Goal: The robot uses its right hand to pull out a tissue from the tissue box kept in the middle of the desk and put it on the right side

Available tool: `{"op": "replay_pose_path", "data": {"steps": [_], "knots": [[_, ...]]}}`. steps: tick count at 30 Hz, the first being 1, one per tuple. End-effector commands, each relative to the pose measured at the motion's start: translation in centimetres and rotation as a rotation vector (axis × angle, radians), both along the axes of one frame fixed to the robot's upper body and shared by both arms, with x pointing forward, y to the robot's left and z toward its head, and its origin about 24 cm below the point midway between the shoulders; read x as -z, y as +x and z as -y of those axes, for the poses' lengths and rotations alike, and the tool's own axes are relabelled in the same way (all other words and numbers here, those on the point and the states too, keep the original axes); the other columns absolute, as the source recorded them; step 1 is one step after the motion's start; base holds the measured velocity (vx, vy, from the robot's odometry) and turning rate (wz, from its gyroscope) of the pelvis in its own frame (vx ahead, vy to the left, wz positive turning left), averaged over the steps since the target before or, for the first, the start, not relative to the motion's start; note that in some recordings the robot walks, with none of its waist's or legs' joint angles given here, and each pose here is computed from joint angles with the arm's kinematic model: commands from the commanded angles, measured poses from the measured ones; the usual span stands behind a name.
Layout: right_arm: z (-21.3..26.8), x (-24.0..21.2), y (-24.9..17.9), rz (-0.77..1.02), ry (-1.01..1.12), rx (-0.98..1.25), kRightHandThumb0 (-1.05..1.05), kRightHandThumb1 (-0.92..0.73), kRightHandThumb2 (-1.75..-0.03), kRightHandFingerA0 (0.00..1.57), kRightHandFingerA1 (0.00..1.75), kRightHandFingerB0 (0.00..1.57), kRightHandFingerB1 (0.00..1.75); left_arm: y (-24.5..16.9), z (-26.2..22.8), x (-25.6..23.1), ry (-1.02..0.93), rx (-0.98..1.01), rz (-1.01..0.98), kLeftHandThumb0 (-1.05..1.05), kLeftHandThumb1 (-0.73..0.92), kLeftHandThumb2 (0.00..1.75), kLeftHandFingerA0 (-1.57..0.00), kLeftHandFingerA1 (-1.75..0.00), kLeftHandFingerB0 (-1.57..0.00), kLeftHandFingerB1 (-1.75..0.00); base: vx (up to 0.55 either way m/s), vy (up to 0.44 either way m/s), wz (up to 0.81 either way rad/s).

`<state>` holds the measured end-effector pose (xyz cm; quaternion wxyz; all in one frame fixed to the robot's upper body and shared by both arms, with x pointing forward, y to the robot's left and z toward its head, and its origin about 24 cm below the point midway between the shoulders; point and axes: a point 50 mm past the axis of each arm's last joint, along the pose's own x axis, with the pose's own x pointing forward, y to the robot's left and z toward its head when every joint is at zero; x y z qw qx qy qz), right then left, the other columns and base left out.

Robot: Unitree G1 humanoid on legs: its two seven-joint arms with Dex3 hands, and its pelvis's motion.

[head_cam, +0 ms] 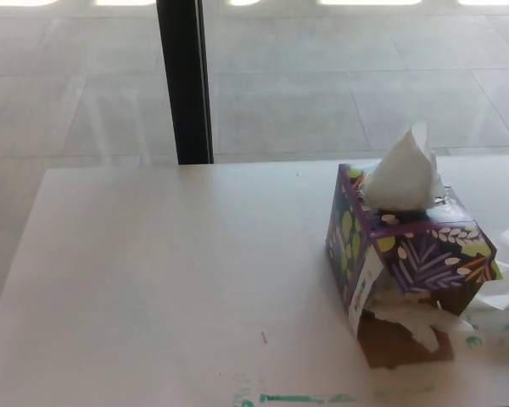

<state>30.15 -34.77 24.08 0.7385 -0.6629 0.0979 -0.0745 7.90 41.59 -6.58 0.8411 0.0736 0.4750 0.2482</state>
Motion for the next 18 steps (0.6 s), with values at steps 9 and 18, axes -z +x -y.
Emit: {"op": "replay_pose_path", "data": {"steps": [9,18], "knots": [[11.8,9.7,-15.9,0.524,0.397,0.665,-0.66,-0.66,-0.60,0.59,0.97,0.30,0.63,0.1,-0.3,-0.3,0.006,-0.015,0.024,-0.86,0.92,0.75,-0.63,-0.56,-0.45,-0.44,0.00,0.000,0.00],[10.9,19.5,-20.4,0.780,0.847,1.068,-0.71,-0.68,-0.60,0.96,1.33,0.17,0.83,0.4,-0.1,-0.2,-0.027,-0.063,0.062,-0.86,0.92,0.71,-0.59,-0.58,-0.44,-0.45,0.00,0.000,0.00]]}}
